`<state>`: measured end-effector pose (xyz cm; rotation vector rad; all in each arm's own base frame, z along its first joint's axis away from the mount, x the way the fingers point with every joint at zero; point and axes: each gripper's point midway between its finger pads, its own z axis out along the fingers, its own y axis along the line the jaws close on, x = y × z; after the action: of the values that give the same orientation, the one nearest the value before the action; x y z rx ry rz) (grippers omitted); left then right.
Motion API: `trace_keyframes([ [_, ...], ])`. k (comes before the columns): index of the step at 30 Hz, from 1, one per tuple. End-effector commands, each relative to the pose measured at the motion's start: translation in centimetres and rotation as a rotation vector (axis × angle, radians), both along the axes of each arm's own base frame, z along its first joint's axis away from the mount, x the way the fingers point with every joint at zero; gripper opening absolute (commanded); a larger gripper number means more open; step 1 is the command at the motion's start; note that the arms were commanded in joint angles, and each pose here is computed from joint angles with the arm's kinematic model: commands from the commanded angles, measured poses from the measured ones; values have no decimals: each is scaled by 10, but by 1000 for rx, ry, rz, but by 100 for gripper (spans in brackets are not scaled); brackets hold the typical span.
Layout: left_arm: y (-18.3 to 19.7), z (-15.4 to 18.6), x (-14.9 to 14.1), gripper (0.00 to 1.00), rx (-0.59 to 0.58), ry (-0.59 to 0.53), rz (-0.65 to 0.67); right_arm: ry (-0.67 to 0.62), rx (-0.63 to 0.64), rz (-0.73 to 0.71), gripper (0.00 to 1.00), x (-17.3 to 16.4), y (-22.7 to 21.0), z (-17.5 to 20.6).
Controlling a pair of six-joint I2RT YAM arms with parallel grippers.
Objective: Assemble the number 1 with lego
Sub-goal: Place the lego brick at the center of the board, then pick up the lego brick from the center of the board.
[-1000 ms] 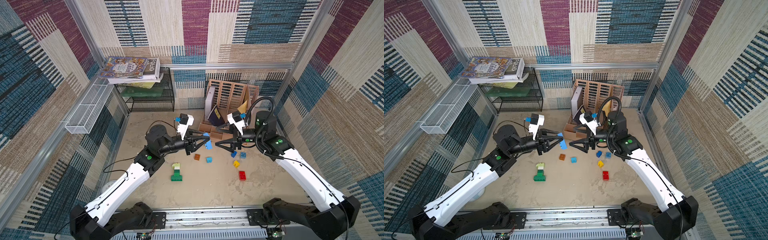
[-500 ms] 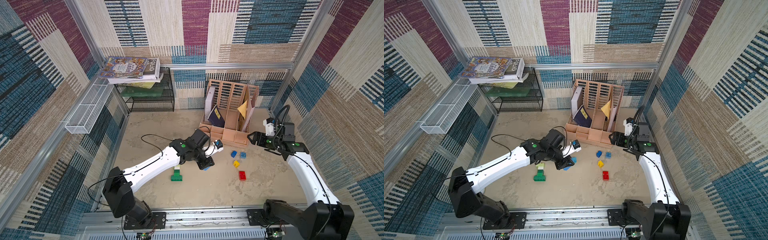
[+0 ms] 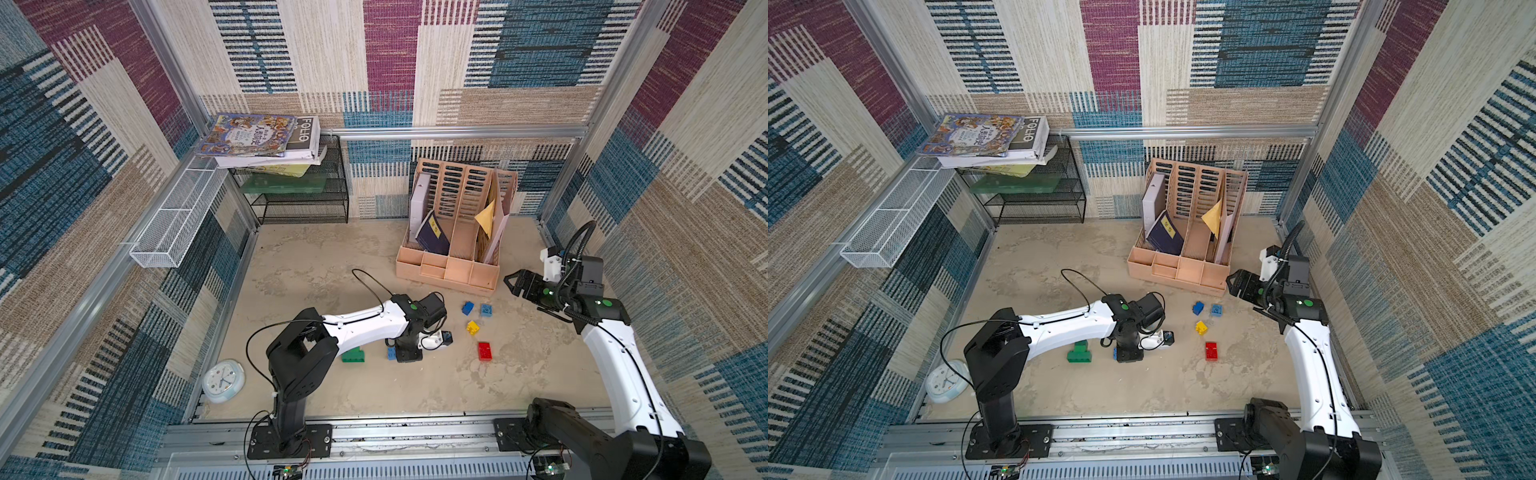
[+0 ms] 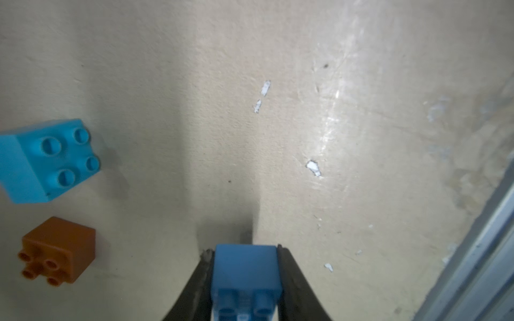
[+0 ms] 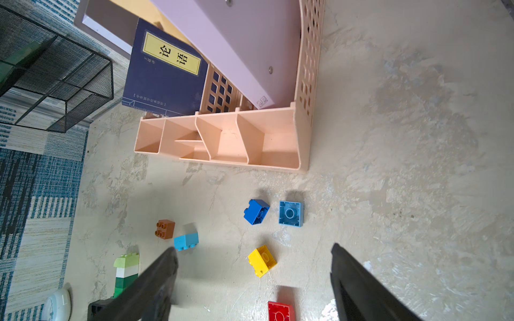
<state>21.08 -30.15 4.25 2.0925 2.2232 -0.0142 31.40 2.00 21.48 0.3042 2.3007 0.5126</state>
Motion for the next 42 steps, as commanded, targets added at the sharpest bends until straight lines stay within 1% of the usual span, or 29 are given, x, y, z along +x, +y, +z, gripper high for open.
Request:
trace_keyframes([
  [1, 0, -8, 4, 3, 21, -16, -59, -30, 8, 9, 87, 4, 2, 9],
  [7, -5, -19, 6, 20, 22, -7, -56, -42, -5, 20, 87, 2, 2, 14],
  [10, -8, -20, 6, 32, 3, -6, -40, -56, -26, 8, 90, 1, -1, 18],
  [12, -10, -17, 6, 47, -9, -6, -29, -80, -38, 12, 91, 3, -1, 24],
  [13, -11, -15, 6, 51, -19, -7, -24, -96, -42, 17, 91, 4, 0, 27],
  [14, -12, -11, 5, 60, -32, -10, -22, -109, -47, 26, 91, 5, 2, 30],
  [18, -19, 10, 8, 64, -119, -51, 15, -156, -106, 83, 91, 11, 14, 40],
  [22, -28, 54, 11, 65, -315, -129, 87, -186, -172, 171, 91, 17, 42, 43],
  [24, -30, 79, 21, 65, -419, -214, 162, -193, -217, 234, 91, 19, 61, 41],
  [27, -18, 121, 53, 65, -580, -385, 391, -204, -305, 350, 90, 19, 96, 34],
  [29, -3, 141, 70, 66, -679, -439, 553, -215, -338, 410, 90, 20, 114, 29],
  [31, 13, 151, 83, 66, -711, -470, 678, -212, -348, 463, 90, 21, 127, 21],
  [33, 34, 157, 95, 66, -718, -474, 816, -212, -370, 541, 89, 21, 144, 11],
  [35, 58, 160, 103, 66, -741, -476, 955, -211, -426, 649, 88, 20, 166, -2],
  [37, 75, 159, 107, 67, -777, -462, 1048, -192, -471, 740, 87, 20, 188, -16],
  [38, 86, 157, 109, 70, -788, -460, 1108, -176, -487, 790, 87, 20, 201, -23],
  [40, 99, 152, 110, 70, -812, -416, 1185, -139, -516, 887, 87, 18, 223, -38],
  [42, 115, 146, 111, 70, -796, -399, 1260, -112, -520, 980, 85, 15, 243, -53],
])
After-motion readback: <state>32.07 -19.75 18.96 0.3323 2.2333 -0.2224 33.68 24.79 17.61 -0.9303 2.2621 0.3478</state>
